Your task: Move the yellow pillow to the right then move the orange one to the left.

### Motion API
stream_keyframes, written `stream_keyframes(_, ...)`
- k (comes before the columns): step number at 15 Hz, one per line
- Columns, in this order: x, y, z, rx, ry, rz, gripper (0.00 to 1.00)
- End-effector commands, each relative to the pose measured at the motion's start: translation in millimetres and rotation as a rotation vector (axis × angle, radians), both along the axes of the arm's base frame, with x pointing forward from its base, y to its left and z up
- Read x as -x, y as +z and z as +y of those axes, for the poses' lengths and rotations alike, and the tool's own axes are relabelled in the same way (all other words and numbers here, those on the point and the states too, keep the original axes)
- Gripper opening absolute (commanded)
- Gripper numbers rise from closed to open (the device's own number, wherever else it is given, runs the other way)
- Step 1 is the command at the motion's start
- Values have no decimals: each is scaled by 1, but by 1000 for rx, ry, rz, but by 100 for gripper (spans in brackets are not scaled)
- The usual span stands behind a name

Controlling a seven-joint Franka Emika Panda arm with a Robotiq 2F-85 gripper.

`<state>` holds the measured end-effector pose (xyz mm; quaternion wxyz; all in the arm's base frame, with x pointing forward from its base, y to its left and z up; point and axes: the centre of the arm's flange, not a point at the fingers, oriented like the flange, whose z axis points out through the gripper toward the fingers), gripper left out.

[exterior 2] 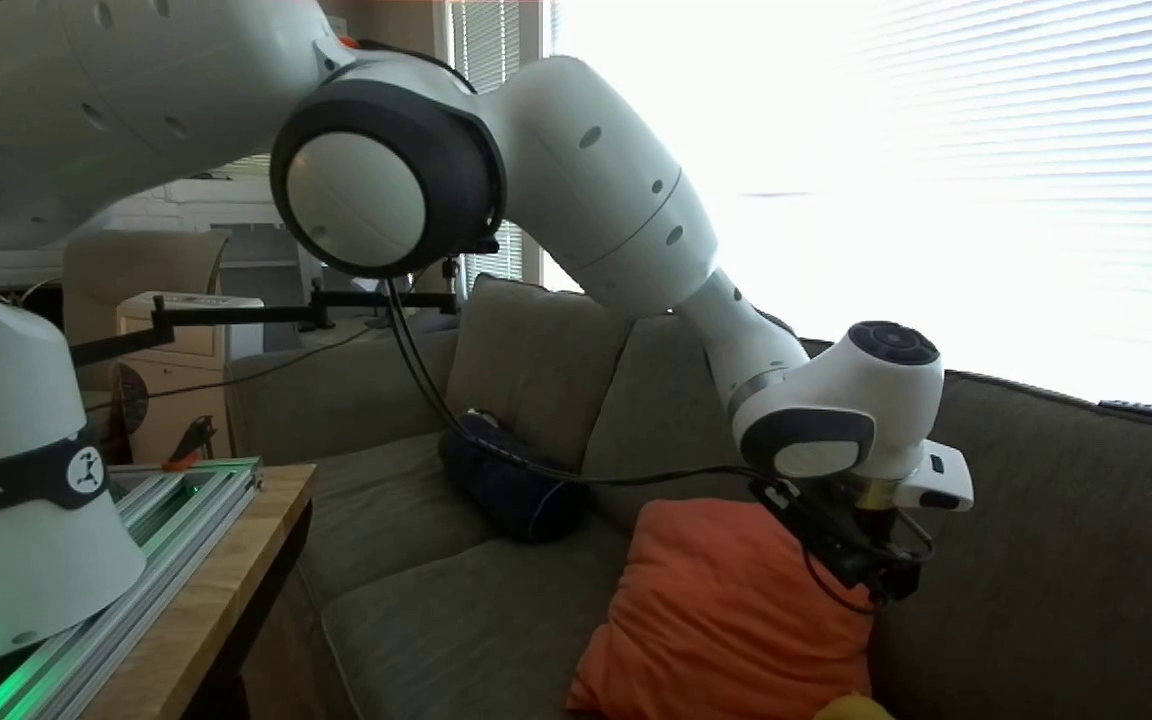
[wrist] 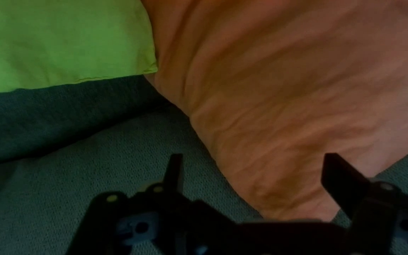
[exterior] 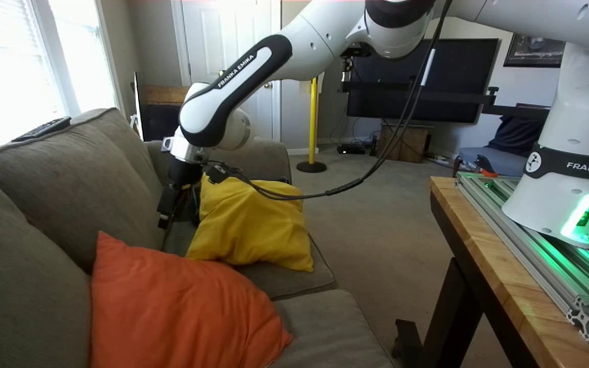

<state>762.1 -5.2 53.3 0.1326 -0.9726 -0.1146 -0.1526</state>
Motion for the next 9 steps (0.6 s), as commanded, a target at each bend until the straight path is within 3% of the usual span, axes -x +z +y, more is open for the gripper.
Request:
stream_keyframes(1,-8,-22,5,-36,37,-68,100)
stream_keyframes(9,-15,-78,68,-96,171,-37,100)
